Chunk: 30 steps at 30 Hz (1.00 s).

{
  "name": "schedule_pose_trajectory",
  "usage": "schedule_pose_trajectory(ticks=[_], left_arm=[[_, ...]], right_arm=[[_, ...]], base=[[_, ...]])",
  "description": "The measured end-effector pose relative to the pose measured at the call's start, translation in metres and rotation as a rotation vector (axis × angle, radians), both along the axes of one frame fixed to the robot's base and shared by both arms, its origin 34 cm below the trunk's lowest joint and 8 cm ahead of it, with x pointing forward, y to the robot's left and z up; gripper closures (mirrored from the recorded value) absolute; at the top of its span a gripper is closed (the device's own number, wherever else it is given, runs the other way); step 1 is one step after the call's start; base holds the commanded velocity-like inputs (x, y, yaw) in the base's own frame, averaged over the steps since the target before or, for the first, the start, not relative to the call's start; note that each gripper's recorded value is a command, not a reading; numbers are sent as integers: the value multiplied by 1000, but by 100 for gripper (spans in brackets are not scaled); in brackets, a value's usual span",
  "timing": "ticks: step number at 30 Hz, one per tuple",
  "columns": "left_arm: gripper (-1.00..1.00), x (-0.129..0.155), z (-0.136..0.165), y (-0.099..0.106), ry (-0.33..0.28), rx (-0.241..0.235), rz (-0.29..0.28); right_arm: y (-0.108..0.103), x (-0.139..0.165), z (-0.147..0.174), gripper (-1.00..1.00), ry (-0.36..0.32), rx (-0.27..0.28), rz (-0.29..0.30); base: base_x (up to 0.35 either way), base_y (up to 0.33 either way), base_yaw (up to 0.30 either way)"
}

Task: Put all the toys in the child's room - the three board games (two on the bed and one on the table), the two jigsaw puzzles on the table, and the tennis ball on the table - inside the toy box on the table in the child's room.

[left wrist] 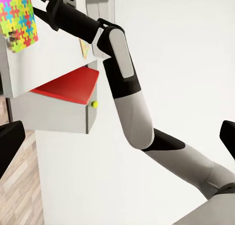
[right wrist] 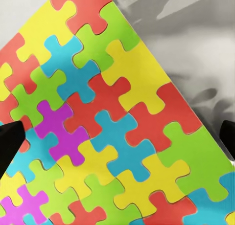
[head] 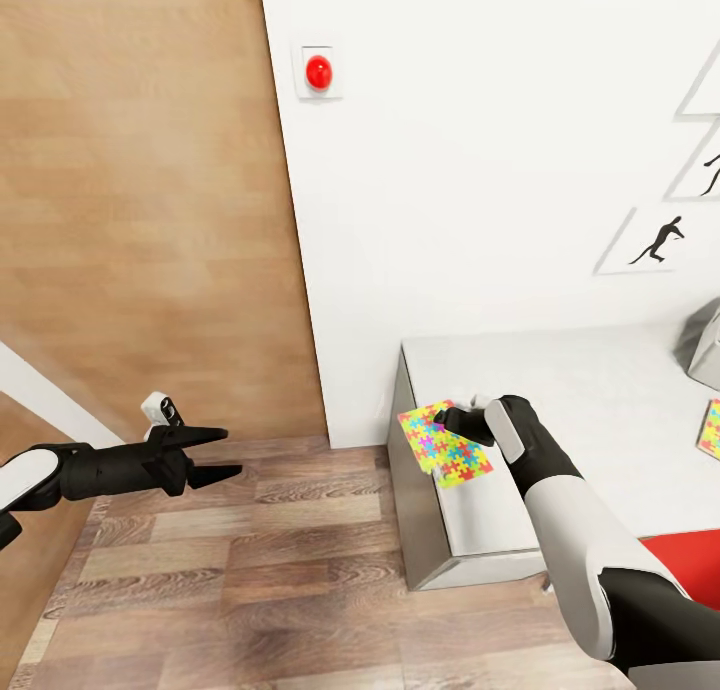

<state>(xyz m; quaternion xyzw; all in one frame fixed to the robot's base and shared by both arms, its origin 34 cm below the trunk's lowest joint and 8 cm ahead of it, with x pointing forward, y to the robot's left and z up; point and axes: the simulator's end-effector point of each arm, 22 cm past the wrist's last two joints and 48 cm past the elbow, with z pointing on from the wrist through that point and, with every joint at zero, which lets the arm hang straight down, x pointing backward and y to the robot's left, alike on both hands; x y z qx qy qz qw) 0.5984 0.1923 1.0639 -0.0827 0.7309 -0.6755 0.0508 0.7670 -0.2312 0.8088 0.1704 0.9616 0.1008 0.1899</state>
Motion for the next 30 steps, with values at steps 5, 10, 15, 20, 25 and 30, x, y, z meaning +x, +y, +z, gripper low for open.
schedule_pose_trajectory(ticks=[5,10,15,20,25,30], left_arm=[[-100,0,-1,0,1,0,0],[-100,0,-1,0,1,1,0],[-100,0,2,0,-4,0,0],[-100,-1,5,0,-11,0,0],[-100,-1,9,-1,-19,-1,0],[-100,-2,13,-1,-27,-1,0]], right_arm=[[1,1,0,-100,-2,7,-3],[0,8,10,-100,-31,7,-6],[-3,22,31,-100,-83,3,-8],[-3,25,40,-100,-99,2,-8],[-4,28,46,-100,-110,3,-11],[-6,40,69,-100,-163,2,-13]], base=[[0,0,0],[0,0,-1],[0,0,-39],[0,0,-64],[0,0,-70],[0,0,-71]])
